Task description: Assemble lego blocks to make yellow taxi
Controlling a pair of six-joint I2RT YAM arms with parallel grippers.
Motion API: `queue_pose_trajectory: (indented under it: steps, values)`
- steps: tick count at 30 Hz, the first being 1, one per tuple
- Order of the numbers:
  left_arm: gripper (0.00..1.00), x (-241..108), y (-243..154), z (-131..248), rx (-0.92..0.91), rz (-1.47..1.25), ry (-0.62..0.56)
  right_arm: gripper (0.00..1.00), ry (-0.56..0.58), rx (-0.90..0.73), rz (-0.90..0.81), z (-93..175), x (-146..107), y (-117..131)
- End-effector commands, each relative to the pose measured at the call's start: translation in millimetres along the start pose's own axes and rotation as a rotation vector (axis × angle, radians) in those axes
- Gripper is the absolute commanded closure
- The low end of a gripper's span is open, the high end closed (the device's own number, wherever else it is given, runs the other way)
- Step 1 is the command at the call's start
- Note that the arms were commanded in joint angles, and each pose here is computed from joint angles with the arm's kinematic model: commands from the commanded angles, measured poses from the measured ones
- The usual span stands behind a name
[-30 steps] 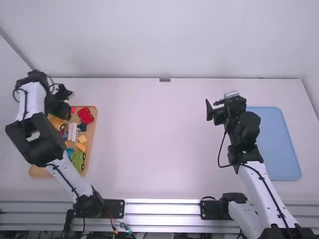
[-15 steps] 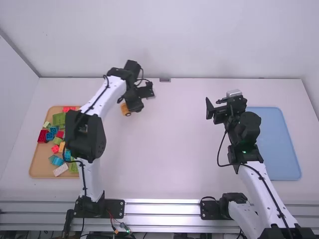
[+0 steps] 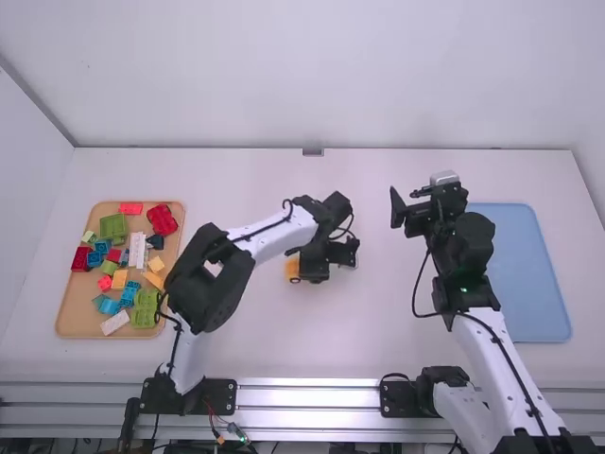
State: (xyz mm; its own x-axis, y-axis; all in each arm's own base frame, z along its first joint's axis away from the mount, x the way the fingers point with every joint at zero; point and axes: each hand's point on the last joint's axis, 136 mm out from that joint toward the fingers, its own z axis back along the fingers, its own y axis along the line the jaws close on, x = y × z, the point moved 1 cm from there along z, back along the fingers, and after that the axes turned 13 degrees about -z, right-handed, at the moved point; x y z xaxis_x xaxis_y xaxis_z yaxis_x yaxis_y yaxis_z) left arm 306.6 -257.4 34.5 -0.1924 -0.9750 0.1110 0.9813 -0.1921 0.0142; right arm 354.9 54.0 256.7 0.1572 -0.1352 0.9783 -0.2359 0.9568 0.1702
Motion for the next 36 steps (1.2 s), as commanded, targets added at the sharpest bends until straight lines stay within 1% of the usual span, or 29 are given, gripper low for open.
queue_pose_trajectory:
  steps: [1,4,7,11,14,16,17,18,19,23,26,28,29,31,32,36]
  values:
    - [0.98,-1.3,-11.9,0.9,-0.010,0.014,0.007,0.01,-0.064,0.010,0.009,10.5,27.7,6.7]
    - [0.98,1.4,-15.6,-5.7,-0.022,0.073,-0.020,0.01,-0.056,0.010,0.007,24.2,30.1,10.0]
    - [0.98,5.4,-16.2,-9.6,-0.022,0.068,-0.047,0.01,-0.053,0.008,0.008,35.6,32.0,12.4]
    - [0.98,6.2,-12.4,-13.9,0.002,0.081,-0.054,0.01,-0.048,0.008,0.010,45.5,32.8,14.5]
    - [0.96,7.2,-9.8,-16.4,0.016,0.079,-0.063,0.01,-0.047,0.009,0.010,50.9,33.1,16.1]
    - [0.92,7.2,-9.0,-16.4,0.019,0.079,-0.064,0.01,-0.046,0.011,0.010,51.5,32.9,17.0]
    - [0.85,8.2,-9.5,-16.6,0.019,0.076,-0.065,0.01,-0.047,0.011,0.010,52.0,33.4,16.9]
    - [0.58,7.3,-9.2,-16.4,0.019,0.077,-0.064,0.01,-0.047,0.009,0.009,52.0,33.3,16.3]
    - [0.01,6.8,-9.0,-16.4,0.019,0.075,-0.064,0.01,-0.045,0.010,0.009,51.5,32.7,16.6]
    - [0.01,9.1,-8.0,-14.9,0.026,0.070,-0.063,0.01,-0.035,0.009,0.007,48.1,30.1,15.6]
    - [0.01,1.7,0.8,-9.0,0.059,0.080,-0.029,0.01,-0.035,0.010,0.007,44.8,29.5,15.0]
    - [0.01,-2.9,10.0,2.5,0.106,0.090,0.007,0.01,-0.038,0.014,0.007,42.0,29.8,15.1]
    - [0.01,-2.1,12.8,11.8,0.124,0.086,0.012,0.01,-0.038,0.013,-0.008,40.0,29.4,14.5]
    - [0.01,0.6,20.4,38.2,0.173,0.099,-0.015,0.01,-0.048,0.016,-0.050,35.9,30.9,13.9]
    - [0.01,-0.4,22.4,43.3,0.184,0.109,-0.021,0.01,-0.049,0.016,-0.054,34.8,31.0,13.7]
    - [0.01,-21.2,31.8,83.9,0.261,0.224,-0.059,0.01,-0.049,0.017,-0.072,28.1,29.4,12.1]
